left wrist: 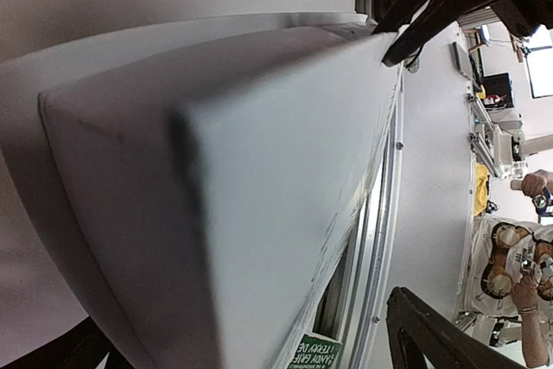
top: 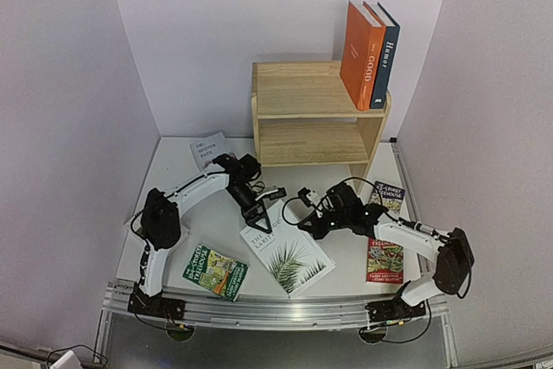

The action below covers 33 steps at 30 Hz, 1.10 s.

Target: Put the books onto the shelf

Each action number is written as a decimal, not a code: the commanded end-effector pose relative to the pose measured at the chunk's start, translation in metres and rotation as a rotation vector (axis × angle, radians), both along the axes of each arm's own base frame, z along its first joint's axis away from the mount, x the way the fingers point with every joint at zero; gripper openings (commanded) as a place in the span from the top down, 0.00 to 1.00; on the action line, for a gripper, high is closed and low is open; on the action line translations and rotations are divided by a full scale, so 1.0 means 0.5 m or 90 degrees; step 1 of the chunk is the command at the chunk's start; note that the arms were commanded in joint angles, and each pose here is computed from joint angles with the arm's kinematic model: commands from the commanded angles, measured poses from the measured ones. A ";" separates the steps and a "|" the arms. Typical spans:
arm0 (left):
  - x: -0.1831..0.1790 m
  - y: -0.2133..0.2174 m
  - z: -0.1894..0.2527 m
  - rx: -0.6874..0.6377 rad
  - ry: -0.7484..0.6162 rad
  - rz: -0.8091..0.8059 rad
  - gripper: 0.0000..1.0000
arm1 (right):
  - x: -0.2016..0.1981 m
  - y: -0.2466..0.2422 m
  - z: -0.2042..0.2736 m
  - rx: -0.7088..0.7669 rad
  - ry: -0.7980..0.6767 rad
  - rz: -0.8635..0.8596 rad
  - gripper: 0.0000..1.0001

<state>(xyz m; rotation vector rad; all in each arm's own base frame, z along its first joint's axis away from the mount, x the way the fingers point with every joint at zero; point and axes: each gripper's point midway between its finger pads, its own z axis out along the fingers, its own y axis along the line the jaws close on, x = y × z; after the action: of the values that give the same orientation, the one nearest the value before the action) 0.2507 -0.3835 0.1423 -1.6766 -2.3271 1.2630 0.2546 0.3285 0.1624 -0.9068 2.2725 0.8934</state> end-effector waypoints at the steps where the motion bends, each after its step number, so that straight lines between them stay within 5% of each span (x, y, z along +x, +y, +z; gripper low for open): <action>1: -0.003 -0.007 0.075 -0.052 -0.041 0.001 0.03 | 0.023 0.012 0.081 0.033 -0.098 0.020 1.00; 4: 0.002 -0.014 0.075 -0.057 -0.044 0.013 0.09 | 0.025 0.014 0.085 0.035 -0.101 0.020 1.00; 10: -0.006 -0.024 0.075 -0.059 -0.030 0.024 0.71 | 0.031 0.016 0.074 0.031 -0.087 0.007 1.00; 14: -0.009 -0.019 0.086 -0.053 -0.031 0.033 0.97 | 0.035 0.009 0.061 0.020 -0.084 -0.007 1.00; 19: 0.002 -0.015 0.097 -0.015 -0.010 0.085 1.00 | 0.064 -0.004 0.056 -0.003 -0.093 -0.062 0.99; 21: 0.012 -0.007 0.097 0.012 -0.007 0.113 1.00 | 0.084 -0.021 0.060 -0.022 -0.108 -0.109 0.90; 24: 0.028 0.009 0.097 0.045 0.007 0.165 1.00 | 0.117 -0.069 0.075 -0.078 -0.135 -0.202 0.48; 27: 0.047 0.027 0.097 0.067 0.004 0.218 0.99 | 0.129 -0.101 0.114 -0.150 -0.203 -0.275 0.31; 33: 0.077 0.021 0.145 0.031 0.057 0.313 0.96 | 0.003 0.014 0.144 -0.257 -0.392 -0.195 0.28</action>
<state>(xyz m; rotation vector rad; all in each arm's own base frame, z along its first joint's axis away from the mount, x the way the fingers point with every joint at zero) 0.2715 -0.3713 0.1687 -1.1779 -2.6632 1.1486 0.2967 0.3101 0.2123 -0.6926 2.1523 0.2622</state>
